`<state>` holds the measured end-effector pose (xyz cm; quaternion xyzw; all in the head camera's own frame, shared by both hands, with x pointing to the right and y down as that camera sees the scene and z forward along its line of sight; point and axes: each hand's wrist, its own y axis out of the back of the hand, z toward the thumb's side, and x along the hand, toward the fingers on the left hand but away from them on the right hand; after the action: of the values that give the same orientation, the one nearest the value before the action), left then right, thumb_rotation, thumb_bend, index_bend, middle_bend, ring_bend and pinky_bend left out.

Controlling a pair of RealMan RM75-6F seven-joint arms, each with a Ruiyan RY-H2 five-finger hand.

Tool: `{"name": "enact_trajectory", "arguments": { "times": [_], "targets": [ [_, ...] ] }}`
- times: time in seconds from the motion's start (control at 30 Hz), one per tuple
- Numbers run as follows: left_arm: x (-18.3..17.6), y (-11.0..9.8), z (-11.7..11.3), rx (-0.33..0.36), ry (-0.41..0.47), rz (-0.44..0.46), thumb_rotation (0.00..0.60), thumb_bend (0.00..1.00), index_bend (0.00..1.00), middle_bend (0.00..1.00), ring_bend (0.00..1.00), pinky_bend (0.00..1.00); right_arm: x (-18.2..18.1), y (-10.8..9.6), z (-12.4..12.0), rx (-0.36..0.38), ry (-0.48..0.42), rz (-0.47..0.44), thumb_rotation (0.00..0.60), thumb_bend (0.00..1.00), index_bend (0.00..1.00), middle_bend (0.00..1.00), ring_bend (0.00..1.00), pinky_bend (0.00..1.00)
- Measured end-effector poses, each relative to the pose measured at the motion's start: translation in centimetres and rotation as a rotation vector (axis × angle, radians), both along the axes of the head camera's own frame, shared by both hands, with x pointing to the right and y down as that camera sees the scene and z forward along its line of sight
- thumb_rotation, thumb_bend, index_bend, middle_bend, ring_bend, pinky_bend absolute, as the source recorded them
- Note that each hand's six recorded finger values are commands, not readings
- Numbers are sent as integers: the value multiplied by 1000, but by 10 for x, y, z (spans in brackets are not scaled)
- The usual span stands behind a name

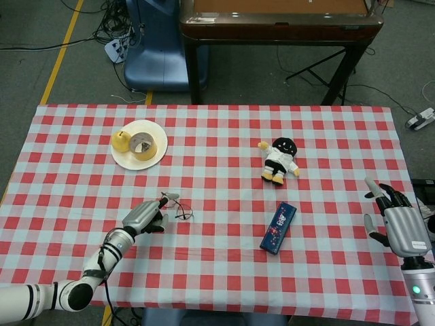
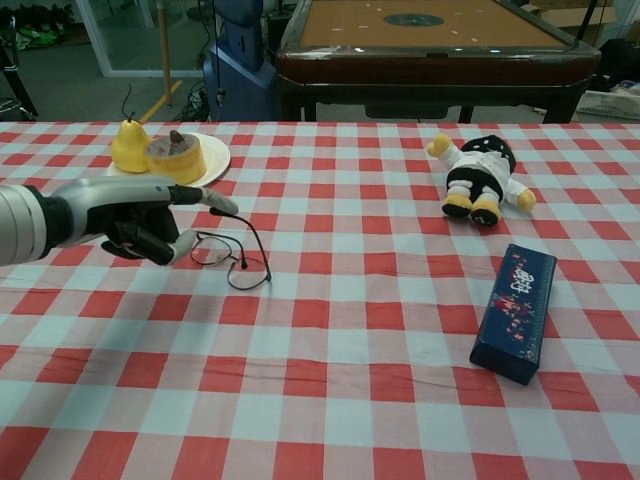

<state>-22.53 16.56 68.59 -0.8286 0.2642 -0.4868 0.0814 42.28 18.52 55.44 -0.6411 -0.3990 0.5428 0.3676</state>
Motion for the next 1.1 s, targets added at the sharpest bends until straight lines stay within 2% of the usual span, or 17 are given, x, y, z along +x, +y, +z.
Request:
{"name": "enact_trajectory", "arguments": {
  "times": [0.13,0.37,0.53,0.83,1.1],
  "targets": [
    [-13,-3,9,21,-54,1,600,714,114,1000,990,1000,0,0,0,1,-1,-1,600,448,0,326,131,191],
    [-22,9,28,-19,-101,-2,600,714,114,1000,990,1000,0,0,0,0,0,-2,600,447,0,325,131,191],
    [-19,12,32,-29,-103,4,600,714,114,1000,990,1000,0,0,-1,0,1,-1,600,448,0,325,131,191],
    [-15,3,29,-16,-93,-10,600,714,114,1000,990,1000,1,0,-2,1,4,2,600,448,0,326,131,191],
    [-8,10,33,-38,-88,11,600,714,114,1000,989,1000,2,1,-2,-1,8,5,600,448,0,325,131,191]
  ]
}}
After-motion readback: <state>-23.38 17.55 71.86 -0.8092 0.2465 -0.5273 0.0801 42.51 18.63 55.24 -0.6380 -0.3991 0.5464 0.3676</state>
